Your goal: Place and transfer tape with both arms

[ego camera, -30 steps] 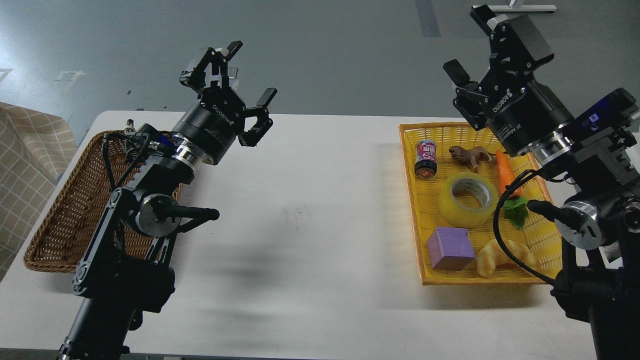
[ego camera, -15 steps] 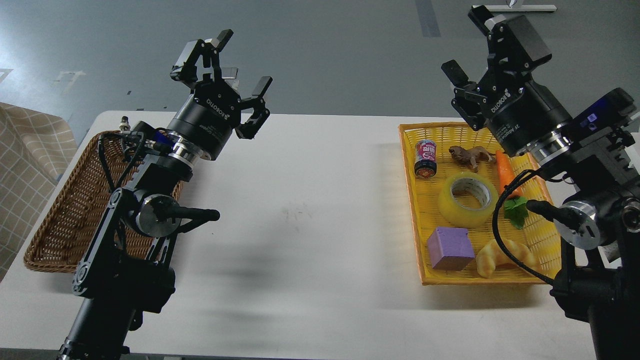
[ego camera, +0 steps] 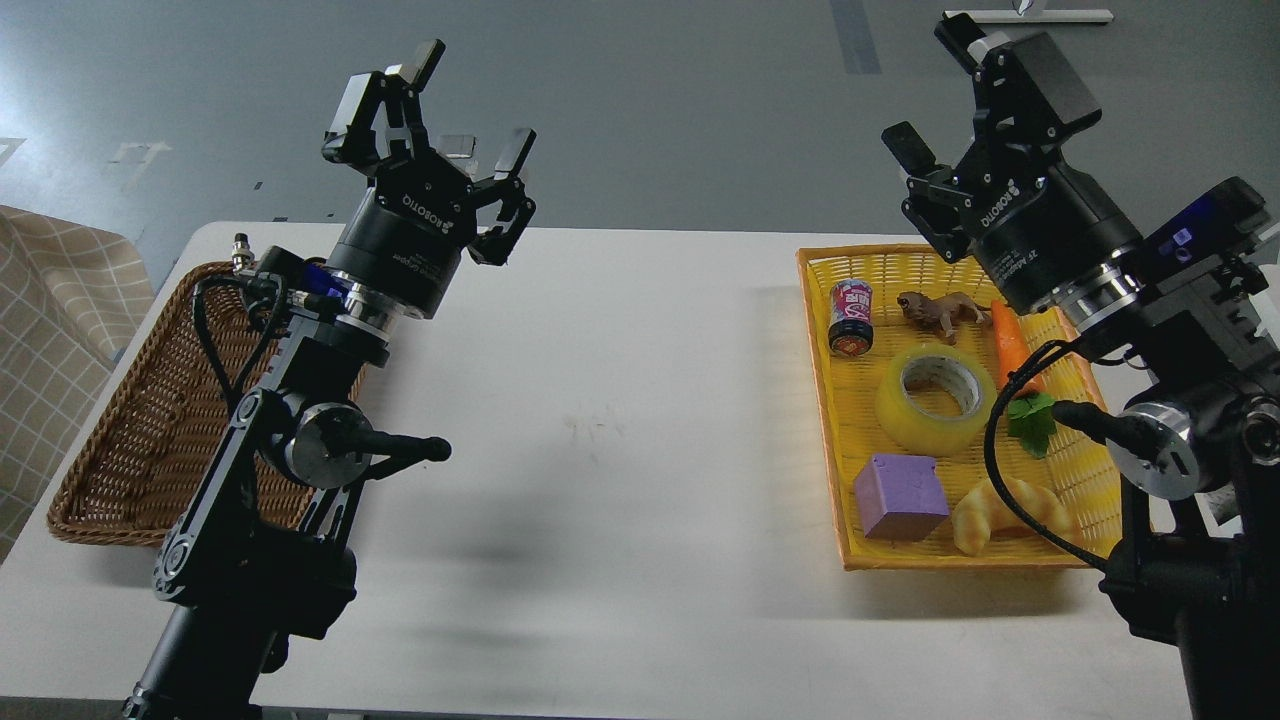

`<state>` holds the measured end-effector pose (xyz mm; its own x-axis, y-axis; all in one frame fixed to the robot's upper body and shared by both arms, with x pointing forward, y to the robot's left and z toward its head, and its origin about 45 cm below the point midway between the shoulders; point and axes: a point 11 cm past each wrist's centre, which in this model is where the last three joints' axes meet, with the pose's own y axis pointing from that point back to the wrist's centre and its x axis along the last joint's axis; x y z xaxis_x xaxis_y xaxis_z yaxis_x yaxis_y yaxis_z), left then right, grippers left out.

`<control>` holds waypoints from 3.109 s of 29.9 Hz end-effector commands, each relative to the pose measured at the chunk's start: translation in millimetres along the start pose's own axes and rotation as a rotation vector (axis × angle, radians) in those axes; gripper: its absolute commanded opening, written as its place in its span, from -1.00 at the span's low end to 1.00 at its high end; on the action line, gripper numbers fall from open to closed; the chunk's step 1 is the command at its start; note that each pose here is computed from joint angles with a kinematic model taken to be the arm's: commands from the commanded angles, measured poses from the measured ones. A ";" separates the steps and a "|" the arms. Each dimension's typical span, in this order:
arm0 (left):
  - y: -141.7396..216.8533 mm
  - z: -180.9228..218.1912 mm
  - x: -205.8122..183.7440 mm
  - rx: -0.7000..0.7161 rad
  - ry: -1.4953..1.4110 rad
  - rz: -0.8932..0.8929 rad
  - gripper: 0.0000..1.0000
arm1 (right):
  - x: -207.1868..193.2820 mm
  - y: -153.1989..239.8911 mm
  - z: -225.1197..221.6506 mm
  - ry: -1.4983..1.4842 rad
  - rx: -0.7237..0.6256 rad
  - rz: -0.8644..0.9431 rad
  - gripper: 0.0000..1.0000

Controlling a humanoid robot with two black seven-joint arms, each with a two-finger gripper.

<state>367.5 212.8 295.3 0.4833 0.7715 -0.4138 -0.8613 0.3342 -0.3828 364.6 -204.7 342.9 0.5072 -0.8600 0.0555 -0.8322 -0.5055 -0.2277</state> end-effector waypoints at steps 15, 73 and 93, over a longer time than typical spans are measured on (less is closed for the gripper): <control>0.8 -8.4 -2.4 0.029 0.002 -0.003 0.96 | 1.3 5.2 -13.3 0.001 0.115 0.013 1.00; -19.4 -7.7 -17.3 0.056 -0.229 -0.004 0.96 | 16.0 17.7 -41.0 -0.031 0.280 0.060 1.00; -21.8 4.9 -23.2 0.016 -0.236 0.001 0.96 | 13.7 24.7 -30.5 -0.033 0.250 0.024 1.00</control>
<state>376.5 190.7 318.3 0.4280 0.8799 -0.2064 -0.8671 0.3353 -0.3684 343.5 -231.5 368.9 0.5006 -0.8655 0.0186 -0.7607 -0.4501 -0.4677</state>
